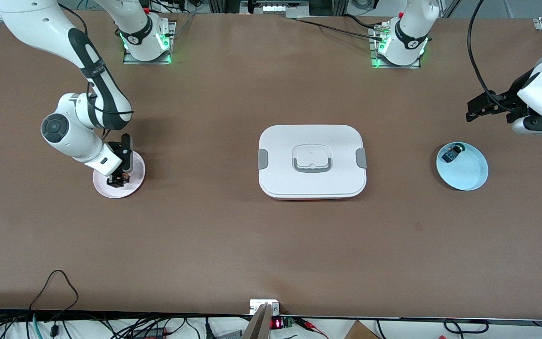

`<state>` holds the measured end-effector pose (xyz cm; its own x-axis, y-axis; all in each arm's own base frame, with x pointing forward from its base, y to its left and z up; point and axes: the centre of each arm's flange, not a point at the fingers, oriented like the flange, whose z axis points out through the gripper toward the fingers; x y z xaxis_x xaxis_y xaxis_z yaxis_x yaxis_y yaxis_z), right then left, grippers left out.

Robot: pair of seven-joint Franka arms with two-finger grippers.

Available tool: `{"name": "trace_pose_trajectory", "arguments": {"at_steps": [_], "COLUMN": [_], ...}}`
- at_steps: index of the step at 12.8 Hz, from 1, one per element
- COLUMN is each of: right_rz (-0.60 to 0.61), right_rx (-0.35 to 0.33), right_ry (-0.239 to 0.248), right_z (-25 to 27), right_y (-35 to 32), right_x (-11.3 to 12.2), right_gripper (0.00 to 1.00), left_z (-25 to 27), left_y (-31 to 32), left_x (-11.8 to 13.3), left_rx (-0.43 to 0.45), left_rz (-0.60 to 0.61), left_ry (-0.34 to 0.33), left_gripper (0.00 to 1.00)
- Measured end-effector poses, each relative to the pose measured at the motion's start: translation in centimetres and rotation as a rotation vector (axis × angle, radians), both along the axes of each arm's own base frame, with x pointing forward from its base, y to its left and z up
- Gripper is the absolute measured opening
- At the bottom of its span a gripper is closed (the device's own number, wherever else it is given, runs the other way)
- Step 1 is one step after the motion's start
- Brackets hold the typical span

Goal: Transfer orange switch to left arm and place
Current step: 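Lift the orange switch with the right gripper and carry it over the box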

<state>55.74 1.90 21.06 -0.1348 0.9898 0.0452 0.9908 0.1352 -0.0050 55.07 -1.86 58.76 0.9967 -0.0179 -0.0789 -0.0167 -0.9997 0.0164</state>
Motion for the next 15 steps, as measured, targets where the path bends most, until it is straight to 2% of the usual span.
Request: {"name": "trace_pose_trajectory", "arguments": {"at_steps": [4, 8, 13, 15], "right_rz": [-0.091, -0.205, -0.371, -0.441], "right_rx": [0.186, 0.351, 0.673, 0.815], "right_ry": [0.116, 0.214, 0.333, 0.351], "right_z": [4.2, 8.7, 15.1, 17.2], "right_y": [5.4, 14.8, 27.2, 30.1], "right_x": [0.7, 1.1, -0.3, -0.4], "right_gripper": [0.73, 0.73, 0.73, 0.73], "left_z": [0.0, 0.0, 0.0, 0.0], "left_y": [0.0, -0.1, -0.1, -0.1], "left_x": [0.0, 0.0, 0.0, 0.0], "left_rx": [0.0, 0.0, 0.0, 0.0], "left_rz": [-0.001, -0.002, -0.002, -0.002], "left_ry": [0.001, 0.001, 0.001, 0.001], "left_gripper": [1.0, 1.0, 1.0, 1.0]}}
